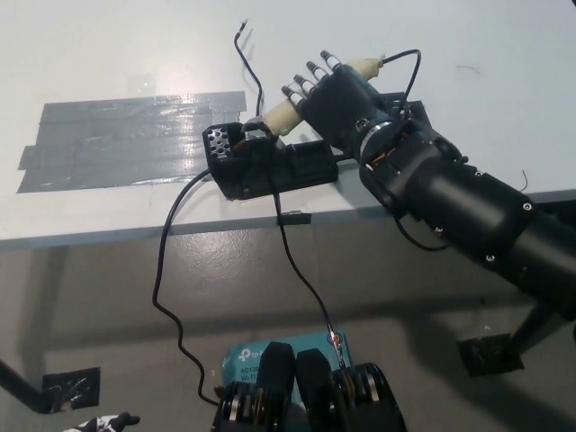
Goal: The robot uses its right hand to grab the soldering gun kept on the middle of the table and pulls it out of its base and keep it on the right side of the base
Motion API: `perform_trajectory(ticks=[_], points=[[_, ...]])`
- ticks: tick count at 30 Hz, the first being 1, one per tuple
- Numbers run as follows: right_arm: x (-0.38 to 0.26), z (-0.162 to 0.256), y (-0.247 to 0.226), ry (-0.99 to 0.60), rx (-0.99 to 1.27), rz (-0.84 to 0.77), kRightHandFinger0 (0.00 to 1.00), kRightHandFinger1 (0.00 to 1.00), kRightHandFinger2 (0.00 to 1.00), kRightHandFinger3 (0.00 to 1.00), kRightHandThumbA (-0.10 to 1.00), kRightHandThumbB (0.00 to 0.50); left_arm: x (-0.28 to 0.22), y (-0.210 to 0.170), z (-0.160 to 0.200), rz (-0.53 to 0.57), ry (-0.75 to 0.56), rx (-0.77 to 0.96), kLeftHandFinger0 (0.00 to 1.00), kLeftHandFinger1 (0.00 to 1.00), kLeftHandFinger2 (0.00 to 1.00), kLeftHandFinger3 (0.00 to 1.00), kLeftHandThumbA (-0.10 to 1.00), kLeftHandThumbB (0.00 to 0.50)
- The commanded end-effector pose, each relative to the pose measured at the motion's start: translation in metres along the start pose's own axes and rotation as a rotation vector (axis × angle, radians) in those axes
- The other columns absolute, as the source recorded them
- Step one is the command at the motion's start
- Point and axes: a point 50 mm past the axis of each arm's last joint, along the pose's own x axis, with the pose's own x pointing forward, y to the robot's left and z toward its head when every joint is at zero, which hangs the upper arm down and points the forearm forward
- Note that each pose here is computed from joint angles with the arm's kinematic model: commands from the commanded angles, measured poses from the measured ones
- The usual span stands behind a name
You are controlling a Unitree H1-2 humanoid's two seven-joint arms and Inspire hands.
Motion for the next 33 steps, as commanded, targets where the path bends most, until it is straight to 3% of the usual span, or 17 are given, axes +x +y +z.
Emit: perform_trajectory(ticks=[1,3,10,13,14,15,16,18,20,21,22,24,26,28,31,32,33], points=[[-0.003,-0.029,0.013,0.097,-0.113,-0.011,1.0,1.0,1.0,1.0,0.28,0.451,-0.003,0.0,0.004,-0.016,-0.022,0.024,0.39,0.43,0.47,0.71,0.76,0.242],[-0.005,-0.028,0.018,0.11,-0.12,0.003,1.0,1.0,1.0,1.0,0.25,0.452,-0.004,-0.001,0.003,-0.017,-0.017,0.026,0.4,0.43,0.47,0.71,0.76,0.249],[-0.005,-0.041,0.034,0.212,-0.108,0.044,1.0,1.0,1.0,1.0,0.21,0.347,-0.002,-0.003,0.003,-0.016,-0.012,0.036,0.36,0.4,0.45,0.72,0.76,0.262],[-0.008,-0.046,0.041,0.243,-0.119,-0.056,1.0,1.0,1.0,1.0,0.09,0.337,-0.003,-0.005,0.001,-0.02,-0.005,0.033,0.34,0.39,0.45,0.76,0.75,0.242],[-0.008,-0.051,0.042,0.24,-0.123,-0.113,0.79,0.8,0.82,1.0,-0.06,0.068,-0.003,-0.005,0.0,-0.022,-0.009,0.039,0.34,0.39,0.45,0.76,0.75,0.241],[-0.007,-0.051,0.041,0.239,-0.124,-0.123,0.43,0.45,0.59,1.0,-0.07,0.241,-0.003,-0.005,0.0,-0.021,-0.01,0.04,0.34,0.39,0.45,0.76,0.75,0.24],[-0.006,-0.053,0.04,0.257,0.033,-0.158,0.04,0.04,0.25,1.0,-0.1,0.15,-0.003,-0.006,0.0,-0.019,-0.007,0.038,0.34,0.39,0.45,0.75,0.74,0.244],[-0.006,-0.054,0.041,0.241,0.083,-0.222,0.0,0.0,0.04,1.0,-0.1,0.132,-0.003,-0.006,0.001,-0.02,-0.006,0.037,0.33,0.38,0.44,0.74,0.73,0.244],[-0.006,-0.053,0.042,0.223,0.08,-0.288,0.0,0.0,0.0,1.0,0.02,0.137,-0.003,-0.006,0.001,-0.024,-0.007,0.038,0.32,0.38,0.44,0.73,0.71,0.244],[-0.005,-0.052,0.042,0.209,0.024,-0.322,0.0,0.0,0.02,0.63,0.05,0.194,-0.003,-0.006,0.001,-0.021,0.001,0.053,0.31,0.37,0.43,0.73,0.72,0.247],[-0.005,-0.051,0.042,0.198,0.019,-0.342,0.0,0.0,0.04,0.32,0.02,0.168,-0.003,-0.005,0.001,-0.025,0.001,0.056,0.31,0.38,0.43,0.76,0.73,0.253],[-0.005,-0.051,0.042,0.171,0.049,-0.4,0.0,0.02,0.25,0.02,-0.07,0.183,-0.003,-0.006,0.001,-0.026,0.002,0.056,0.29,0.35,0.41,0.77,0.72,0.252],[-0.005,-0.054,0.04,0.142,0.088,-0.473,0.0,0.1,0.39,0.0,-0.1,0.19,0.0,-0.006,0.002,-0.029,-0.009,0.058,0.27,0.33,0.4,0.76,0.71,0.257],[-0.004,-0.054,0.037,0.117,0.102,-0.509,0.0,0.12,0.41,0.14,-0.1,0.218,-0.001,-0.005,0.002,-0.028,-0.009,0.065,0.28,0.33,0.4,0.76,0.7,0.246],[-0.004,-0.055,0.032,0.102,0.099,-0.541,0.0,0.0,0.29,0.26,-0.1,0.208,-0.001,-0.005,0.003,-0.03,-0.006,0.064,0.29,0.35,0.39,0.75,0.69,0.248],[-0.004,-0.058,0.027,0.097,0.088,-0.567,0.0,0.0,0.19,0.21,-0.1,0.159,-0.001,-0.005,0.004,-0.032,-0.006,0.062,0.3,0.34,0.39,0.73,0.71,0.27],[-0.004,-0.06,0.026,0.098,0.087,-0.577,0.0,0.0,0.09,0.24,-0.1,0.159,0.0,-0.004,0.003,-0.035,-0.006,0.068,0.3,0.34,0.39,0.73,0.71,0.274]])
